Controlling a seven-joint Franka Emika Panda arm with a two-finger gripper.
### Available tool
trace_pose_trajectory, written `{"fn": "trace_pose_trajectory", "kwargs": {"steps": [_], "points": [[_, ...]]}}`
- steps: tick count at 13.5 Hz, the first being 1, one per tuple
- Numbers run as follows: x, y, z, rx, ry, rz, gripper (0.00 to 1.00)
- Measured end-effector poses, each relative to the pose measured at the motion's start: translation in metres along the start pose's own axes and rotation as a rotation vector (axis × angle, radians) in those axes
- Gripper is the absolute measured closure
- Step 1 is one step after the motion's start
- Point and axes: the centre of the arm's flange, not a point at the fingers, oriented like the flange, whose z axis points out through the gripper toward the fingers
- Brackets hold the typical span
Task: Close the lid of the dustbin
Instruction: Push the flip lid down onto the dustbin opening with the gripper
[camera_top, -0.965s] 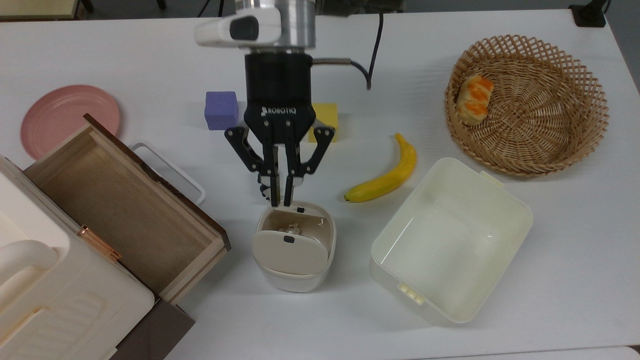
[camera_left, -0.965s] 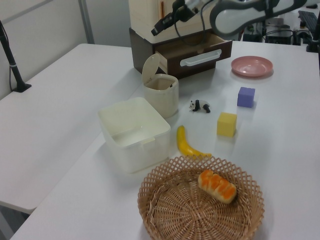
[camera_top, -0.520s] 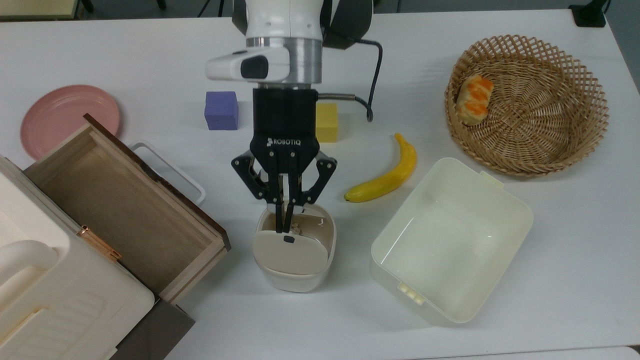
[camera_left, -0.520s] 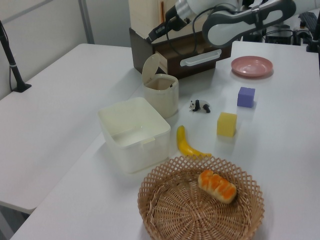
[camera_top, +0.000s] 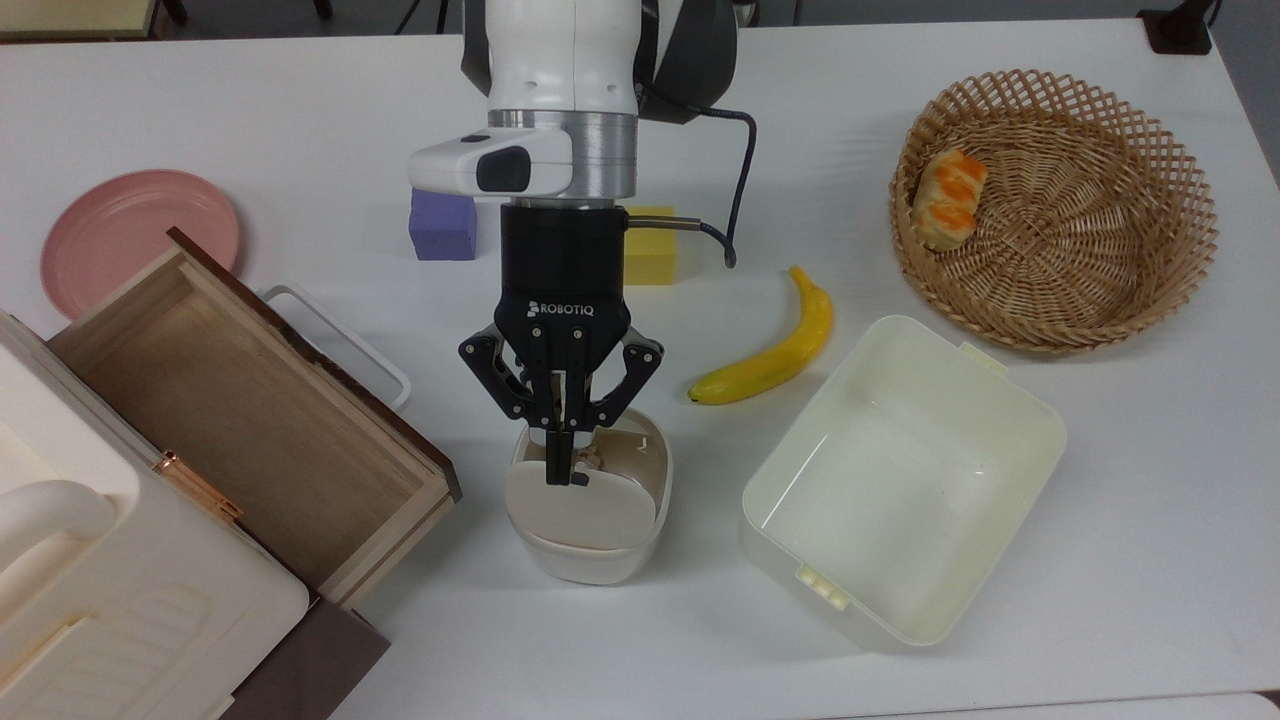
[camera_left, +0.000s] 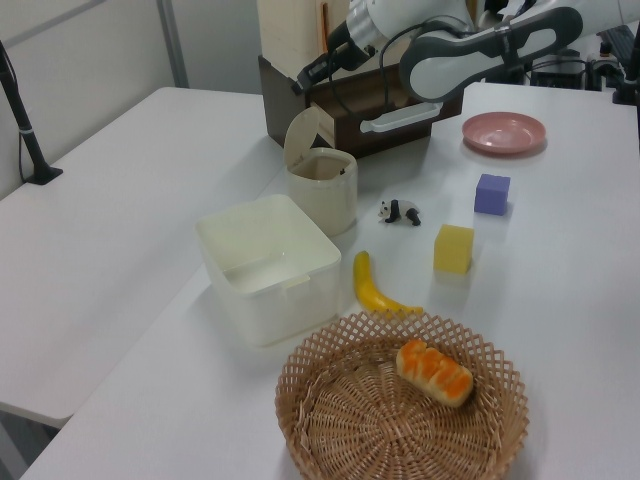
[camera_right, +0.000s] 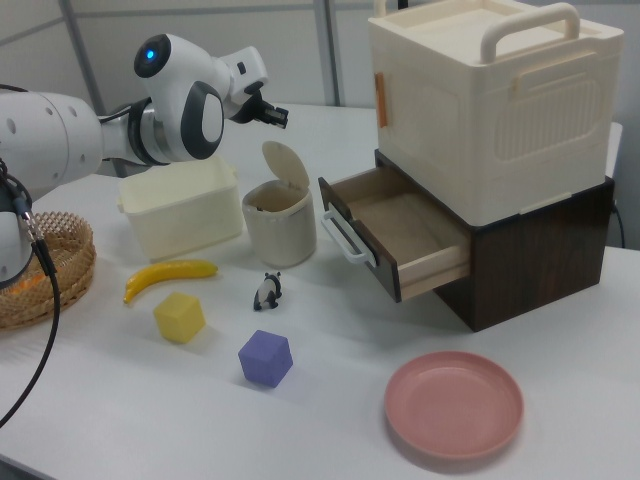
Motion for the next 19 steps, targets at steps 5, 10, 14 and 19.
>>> {"fn": "trace_pose_trajectory", "kwargs": {"steps": [5, 10, 14, 19], "points": [[-0.020, 0.002, 0.014, -0.007, -0.043, -0.002, 0.99], [-0.031, 0.004, 0.017, -0.012, -0.070, -0.003, 0.99], [-0.053, 0.007, 0.023, -0.027, -0.137, -0.006, 0.99], [-0.094, 0.003, 0.038, -0.043, -0.247, -0.022, 0.99]]}}
